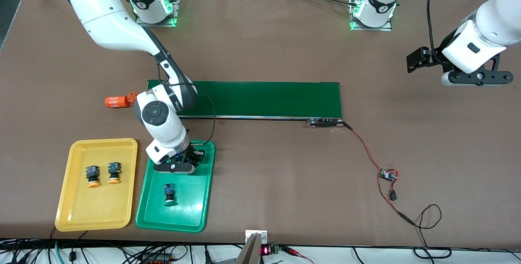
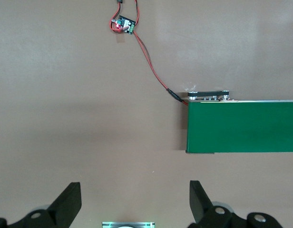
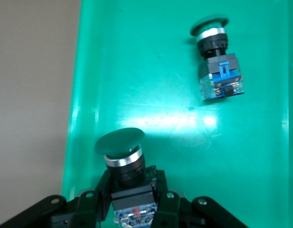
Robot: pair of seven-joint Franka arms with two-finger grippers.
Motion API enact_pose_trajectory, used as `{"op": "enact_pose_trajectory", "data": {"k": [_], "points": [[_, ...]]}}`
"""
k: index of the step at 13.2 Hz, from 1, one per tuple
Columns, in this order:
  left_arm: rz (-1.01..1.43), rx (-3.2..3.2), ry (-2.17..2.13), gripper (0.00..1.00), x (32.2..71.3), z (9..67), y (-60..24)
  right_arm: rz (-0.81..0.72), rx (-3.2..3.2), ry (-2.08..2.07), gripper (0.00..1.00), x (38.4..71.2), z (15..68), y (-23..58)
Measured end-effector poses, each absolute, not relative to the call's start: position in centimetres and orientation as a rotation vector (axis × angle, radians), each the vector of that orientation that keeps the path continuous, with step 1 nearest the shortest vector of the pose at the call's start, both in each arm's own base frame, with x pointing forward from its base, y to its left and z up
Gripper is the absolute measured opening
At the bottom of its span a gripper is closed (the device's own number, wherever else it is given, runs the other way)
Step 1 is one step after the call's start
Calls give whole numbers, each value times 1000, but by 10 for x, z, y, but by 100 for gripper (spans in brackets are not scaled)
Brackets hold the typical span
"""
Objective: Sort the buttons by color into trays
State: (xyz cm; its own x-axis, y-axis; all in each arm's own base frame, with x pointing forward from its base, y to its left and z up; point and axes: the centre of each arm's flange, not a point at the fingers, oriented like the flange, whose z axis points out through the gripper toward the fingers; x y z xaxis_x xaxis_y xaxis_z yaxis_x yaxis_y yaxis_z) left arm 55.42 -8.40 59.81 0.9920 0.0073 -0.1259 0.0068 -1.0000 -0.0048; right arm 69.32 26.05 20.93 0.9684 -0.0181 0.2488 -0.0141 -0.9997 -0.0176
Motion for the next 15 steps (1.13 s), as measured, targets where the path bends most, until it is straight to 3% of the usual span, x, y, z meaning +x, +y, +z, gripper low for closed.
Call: {"op": "enact_pose_trajectory", "data": {"k": [1, 2, 7, 8, 11, 15], "points": [[198, -3131, -11, 100, 554, 598, -84, -396, -3104, 25, 40, 694, 205, 259], [198, -3131, -11, 100, 554, 598, -84, -400, -3105, 24, 47, 695, 204, 259], [174, -3135, -16, 100, 555, 605, -82, -441, -3103, 2, 95, 702, 216, 256], [151, -3138, -18, 100, 556, 612, -82, -456, -3103, -1, 100, 705, 222, 252], [114, -3144, -16, 100, 556, 623, -82, -465, -3132, 36, 100, 711, 260, 225], [113, -3144, 6, 100, 555, 624, -91, -264, -3263, 79, 100, 694, 345, 189]]}}
